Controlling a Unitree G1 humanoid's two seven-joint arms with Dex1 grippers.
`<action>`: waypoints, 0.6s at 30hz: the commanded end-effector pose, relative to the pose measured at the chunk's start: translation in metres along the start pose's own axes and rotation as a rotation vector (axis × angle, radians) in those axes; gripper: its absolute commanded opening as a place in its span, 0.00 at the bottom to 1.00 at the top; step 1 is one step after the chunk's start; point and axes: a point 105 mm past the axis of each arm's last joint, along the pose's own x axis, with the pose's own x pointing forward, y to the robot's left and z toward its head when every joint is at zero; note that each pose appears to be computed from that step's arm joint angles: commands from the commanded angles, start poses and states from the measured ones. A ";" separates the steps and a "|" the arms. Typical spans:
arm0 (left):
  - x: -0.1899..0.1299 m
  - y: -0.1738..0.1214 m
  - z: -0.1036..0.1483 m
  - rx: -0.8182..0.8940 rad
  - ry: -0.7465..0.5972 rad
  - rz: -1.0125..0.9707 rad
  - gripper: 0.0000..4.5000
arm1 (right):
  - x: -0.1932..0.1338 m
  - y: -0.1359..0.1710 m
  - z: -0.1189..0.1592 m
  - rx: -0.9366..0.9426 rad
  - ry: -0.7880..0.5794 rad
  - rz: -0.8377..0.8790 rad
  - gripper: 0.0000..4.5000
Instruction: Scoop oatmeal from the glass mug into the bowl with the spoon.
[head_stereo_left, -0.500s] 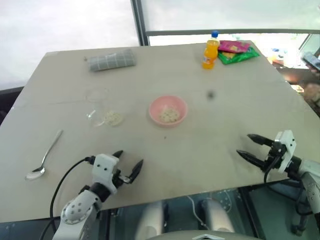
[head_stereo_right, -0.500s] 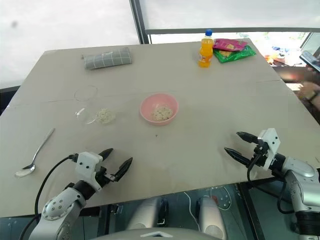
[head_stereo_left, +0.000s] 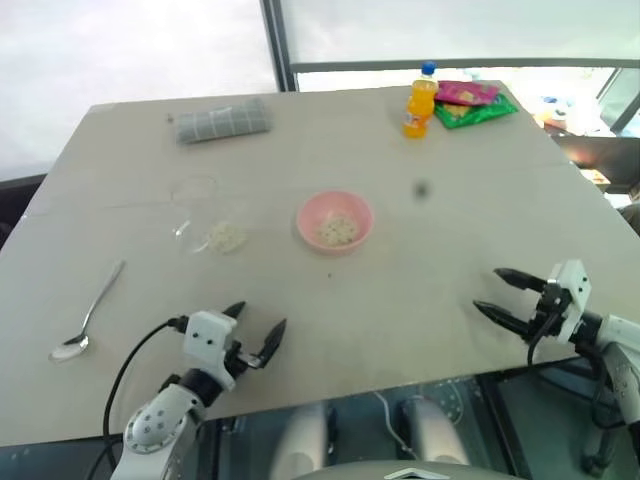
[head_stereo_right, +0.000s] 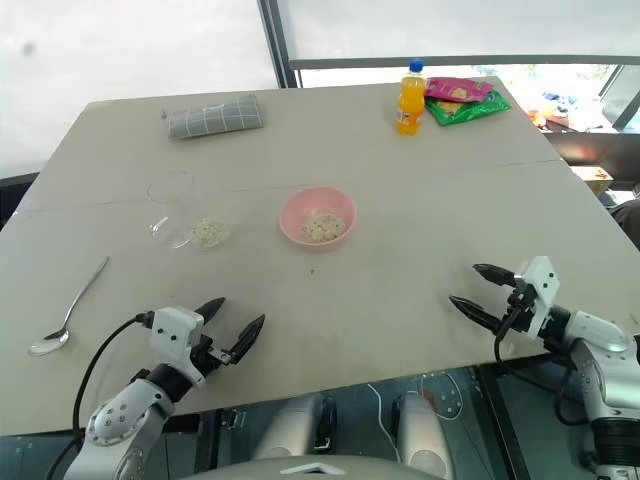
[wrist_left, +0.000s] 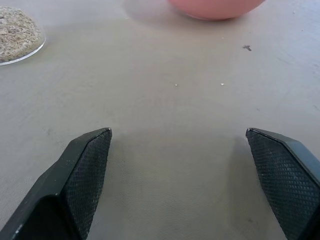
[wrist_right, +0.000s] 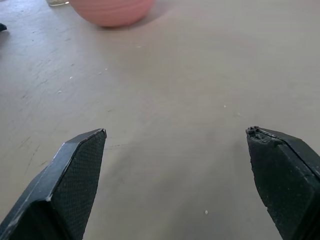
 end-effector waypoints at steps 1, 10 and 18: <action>-0.001 0.000 0.002 0.014 -0.011 0.015 0.99 | 0.000 -0.004 0.008 -0.041 -0.015 0.001 1.00; -0.005 -0.006 0.000 0.008 -0.024 0.016 0.99 | 0.003 0.000 0.004 -0.041 -0.014 0.014 1.00; -0.005 0.004 0.006 0.025 -0.046 0.065 0.99 | 0.014 0.005 0.010 -0.072 -0.019 0.071 1.00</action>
